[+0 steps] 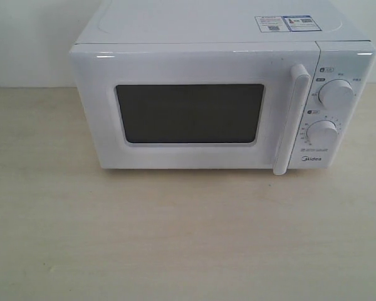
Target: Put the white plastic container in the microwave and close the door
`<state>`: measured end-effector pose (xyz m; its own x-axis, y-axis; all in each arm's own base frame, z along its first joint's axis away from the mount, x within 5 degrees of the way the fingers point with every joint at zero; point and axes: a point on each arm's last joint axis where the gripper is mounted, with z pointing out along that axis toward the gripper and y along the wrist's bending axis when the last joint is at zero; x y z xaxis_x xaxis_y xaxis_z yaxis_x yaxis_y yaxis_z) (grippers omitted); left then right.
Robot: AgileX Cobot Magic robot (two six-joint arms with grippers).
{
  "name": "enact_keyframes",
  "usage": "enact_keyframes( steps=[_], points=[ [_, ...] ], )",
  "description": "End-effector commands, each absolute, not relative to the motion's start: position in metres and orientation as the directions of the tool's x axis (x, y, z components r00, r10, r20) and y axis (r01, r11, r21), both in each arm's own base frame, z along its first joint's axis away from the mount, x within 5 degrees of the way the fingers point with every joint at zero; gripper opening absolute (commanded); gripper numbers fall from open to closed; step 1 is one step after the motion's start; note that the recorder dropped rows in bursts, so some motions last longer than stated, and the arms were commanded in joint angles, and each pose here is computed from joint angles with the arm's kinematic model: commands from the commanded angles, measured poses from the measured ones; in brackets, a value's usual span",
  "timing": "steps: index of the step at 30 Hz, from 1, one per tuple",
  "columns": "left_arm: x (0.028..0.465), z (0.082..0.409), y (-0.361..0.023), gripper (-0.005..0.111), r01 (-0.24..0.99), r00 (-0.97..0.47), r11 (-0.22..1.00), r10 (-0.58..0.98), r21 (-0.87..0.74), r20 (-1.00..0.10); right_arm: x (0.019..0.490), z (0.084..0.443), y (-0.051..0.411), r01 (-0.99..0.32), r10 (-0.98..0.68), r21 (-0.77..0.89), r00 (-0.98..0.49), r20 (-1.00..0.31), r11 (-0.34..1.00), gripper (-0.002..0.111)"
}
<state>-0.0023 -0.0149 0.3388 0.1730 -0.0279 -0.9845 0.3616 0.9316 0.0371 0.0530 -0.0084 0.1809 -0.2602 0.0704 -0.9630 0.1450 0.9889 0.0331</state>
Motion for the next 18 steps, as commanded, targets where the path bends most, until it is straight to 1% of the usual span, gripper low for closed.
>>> enact_keyframes(
  steps=[1,5,10,14,18],
  points=[
    [0.021,0.299,-0.011,0.004,0.26,0.061,0.965,-0.007,0.009,-0.998,0.053,0.182,-0.008,0.147,0.072,0.037,-0.244,-0.967,0.988,0.0],
    [0.035,0.264,-0.01,0.004,0.228,-0.025,0.973,0.047,0.04,-0.999,0.053,0.182,-0.008,0.147,0.071,0.036,-0.245,-0.967,0.988,0.0],
    [0.047,0.233,-0.011,0.004,0.214,-0.043,0.975,0.065,0.054,-0.997,0.053,0.182,-0.008,0.147,0.071,0.036,-0.245,-0.967,0.988,0.0],
    [0.052,0.21,-0.011,0.004,0.199,-0.094,0.98,0.035,0.016,-0.995,0.053,0.182,-0.008,0.148,0.072,0.035,-0.253,-0.965,0.988,0.0],
    [0.054,0.196,-0.012,0.004,0.203,-0.128,0.979,0.0,-0.026,-0.992,0.053,0.182,-0.008,0.147,0.071,0.035,-0.249,-0.966,0.988,0.0]
  ],
)
